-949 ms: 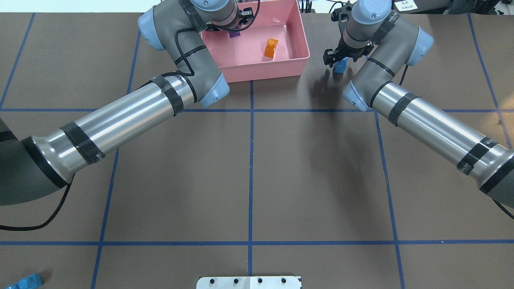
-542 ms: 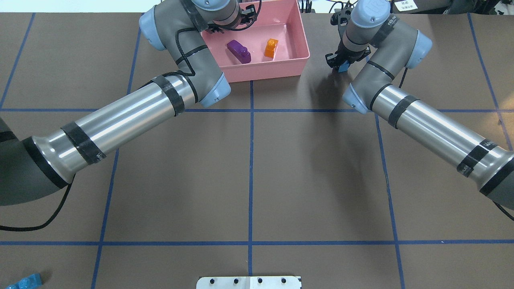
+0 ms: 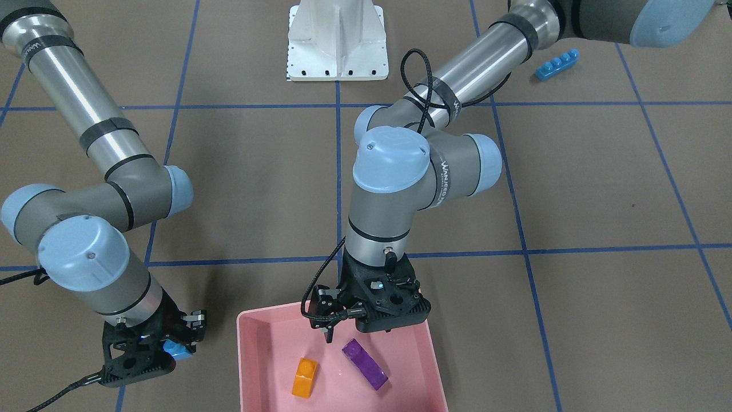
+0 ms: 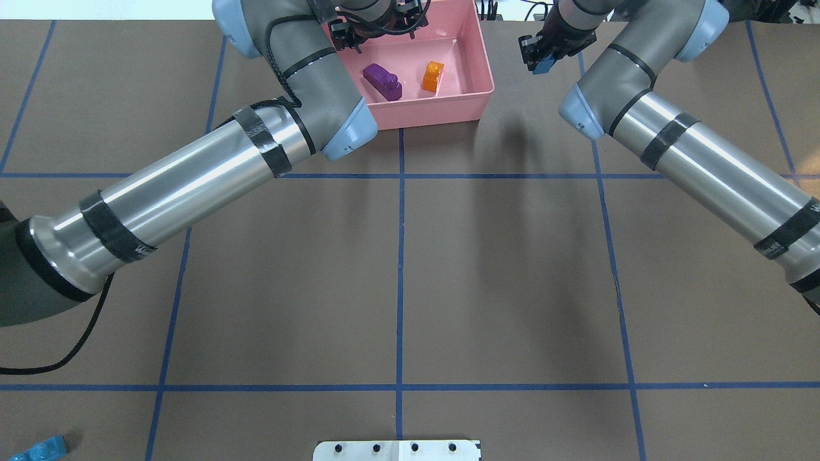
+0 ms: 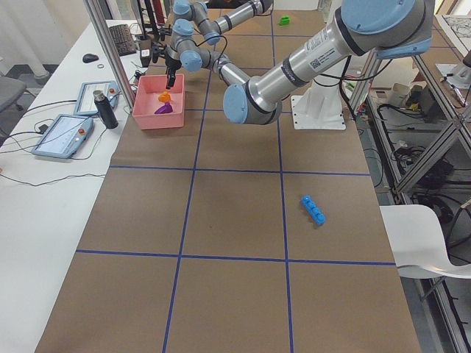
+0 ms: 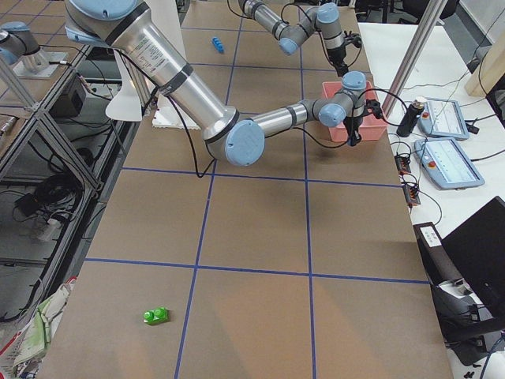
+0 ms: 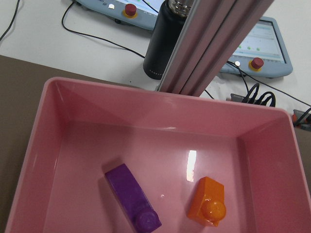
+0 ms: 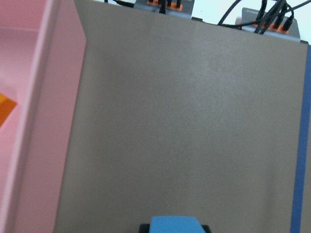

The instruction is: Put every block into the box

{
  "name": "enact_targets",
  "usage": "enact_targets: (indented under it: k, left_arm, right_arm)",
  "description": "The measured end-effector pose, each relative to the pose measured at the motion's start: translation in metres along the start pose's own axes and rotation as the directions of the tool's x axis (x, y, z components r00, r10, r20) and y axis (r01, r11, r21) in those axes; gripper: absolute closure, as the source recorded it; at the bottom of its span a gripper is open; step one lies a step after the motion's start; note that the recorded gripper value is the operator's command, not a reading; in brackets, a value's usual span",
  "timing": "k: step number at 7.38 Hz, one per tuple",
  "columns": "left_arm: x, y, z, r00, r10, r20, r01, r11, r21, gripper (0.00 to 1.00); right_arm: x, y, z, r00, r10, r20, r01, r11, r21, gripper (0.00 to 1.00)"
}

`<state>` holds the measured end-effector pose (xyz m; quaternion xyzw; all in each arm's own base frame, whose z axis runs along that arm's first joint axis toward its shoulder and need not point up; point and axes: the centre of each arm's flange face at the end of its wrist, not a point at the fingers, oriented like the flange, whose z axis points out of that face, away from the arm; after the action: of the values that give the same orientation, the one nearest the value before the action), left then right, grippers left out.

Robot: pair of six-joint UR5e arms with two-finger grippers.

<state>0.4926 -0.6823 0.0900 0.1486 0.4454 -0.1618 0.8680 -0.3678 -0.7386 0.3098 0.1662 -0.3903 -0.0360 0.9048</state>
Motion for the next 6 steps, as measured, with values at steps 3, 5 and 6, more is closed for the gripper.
enact_targets:
  k: [3, 5, 6]
  left_arm:
    - [-0.096, 0.041, -0.059, 0.963, 0.256, 0.08, -0.247, 0.963, -0.108, 0.03]
    - [-0.175, 0.076, -0.084, 0.904, 0.42, 0.082, -0.401, 0.898, -0.18, 0.03]
    - [-0.219, 0.097, -0.093, 0.882, 0.466, 0.062, -0.443, 0.868, -0.223, 0.02]
  right_arm:
    - [-0.038, -0.022, -0.039, 1.0, -0.006, 0.019, 0.005, 0.999, 0.043, 1.0]
    - [-0.096, -0.035, -0.033, 1.0, -0.028, 0.0, 0.028, 0.997, 0.076, 1.0]
    - [-0.118, -0.034, -0.022, 0.999, -0.034, -0.006, 0.035, 0.995, 0.098, 1.0]
